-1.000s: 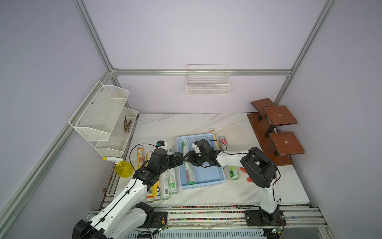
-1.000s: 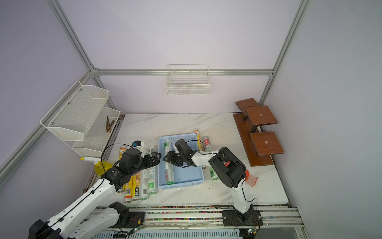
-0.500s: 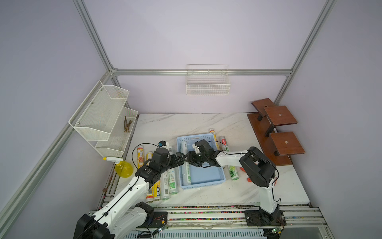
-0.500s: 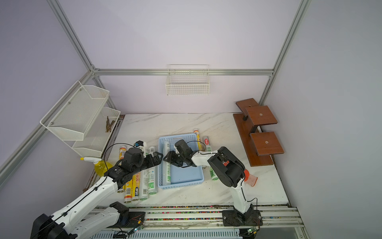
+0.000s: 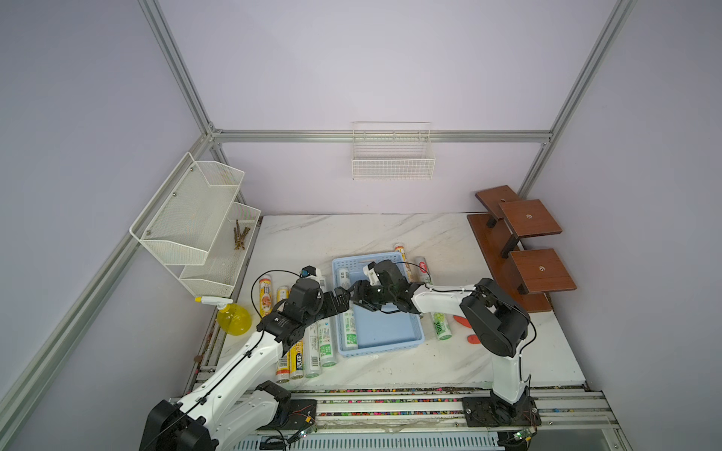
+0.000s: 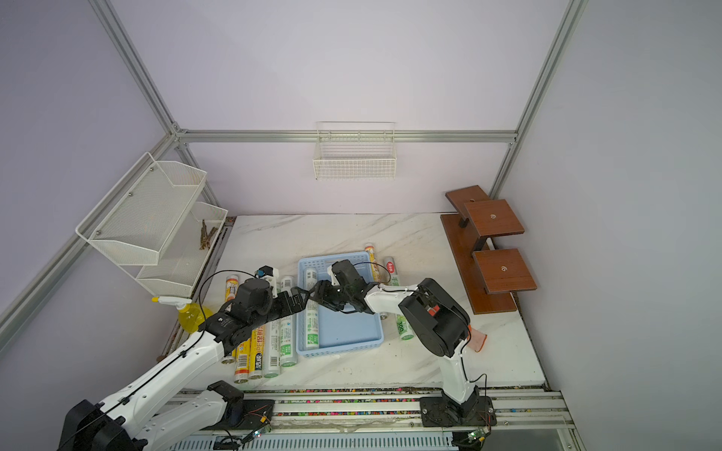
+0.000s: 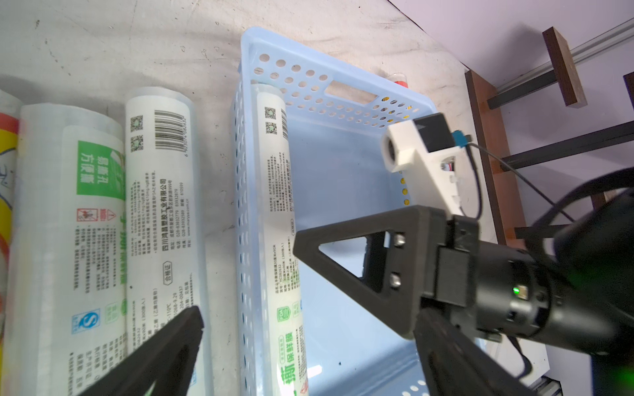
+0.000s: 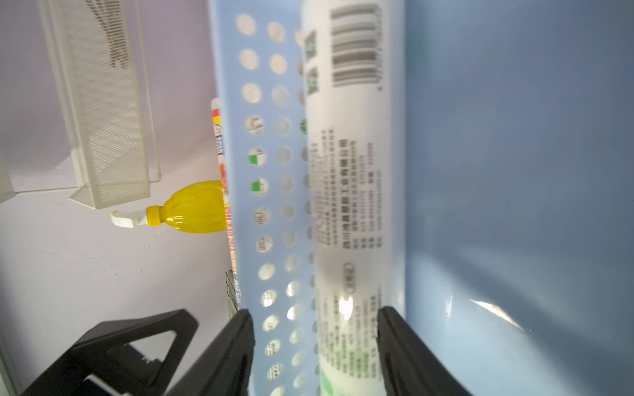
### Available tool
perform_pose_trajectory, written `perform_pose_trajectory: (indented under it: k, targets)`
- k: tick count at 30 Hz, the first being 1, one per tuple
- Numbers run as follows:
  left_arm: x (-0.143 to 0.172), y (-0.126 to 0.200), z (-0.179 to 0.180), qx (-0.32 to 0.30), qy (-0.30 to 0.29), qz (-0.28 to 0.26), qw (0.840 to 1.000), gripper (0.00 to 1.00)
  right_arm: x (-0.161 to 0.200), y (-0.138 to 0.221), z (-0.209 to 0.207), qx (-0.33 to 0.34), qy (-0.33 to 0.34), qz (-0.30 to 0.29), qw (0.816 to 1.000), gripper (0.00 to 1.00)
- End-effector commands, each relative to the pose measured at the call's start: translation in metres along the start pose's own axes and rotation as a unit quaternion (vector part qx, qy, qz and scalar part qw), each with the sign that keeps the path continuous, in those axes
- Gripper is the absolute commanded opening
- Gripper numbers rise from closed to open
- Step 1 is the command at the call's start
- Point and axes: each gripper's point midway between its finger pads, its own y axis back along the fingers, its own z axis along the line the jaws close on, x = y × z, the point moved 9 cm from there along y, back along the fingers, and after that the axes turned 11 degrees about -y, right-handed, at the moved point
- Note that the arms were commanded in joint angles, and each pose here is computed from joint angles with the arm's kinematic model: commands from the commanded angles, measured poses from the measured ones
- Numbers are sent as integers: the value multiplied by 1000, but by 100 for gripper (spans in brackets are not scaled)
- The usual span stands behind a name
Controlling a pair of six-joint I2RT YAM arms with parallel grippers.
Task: Put the plastic wrap into the basket
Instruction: Place the plastic wrap in the basket.
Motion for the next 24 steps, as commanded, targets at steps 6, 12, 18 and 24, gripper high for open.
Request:
perform_pose_trajectory:
  k: [6,12,18,24]
  targets:
    - [-30,9,-26,56,2,-30,998,100,-15,99,35,32,102,-129,986,63]
    - [-38,-4,-47,67,-21,-9,998,100,-33,182,9,110,102,-289,946,62]
    - [-41,-25,-76,67,-53,22,996,100,-48,222,-45,186,67,-331,923,62]
    - [-33,-49,-109,62,-88,61,992,100,-59,213,-82,280,48,-274,919,61]
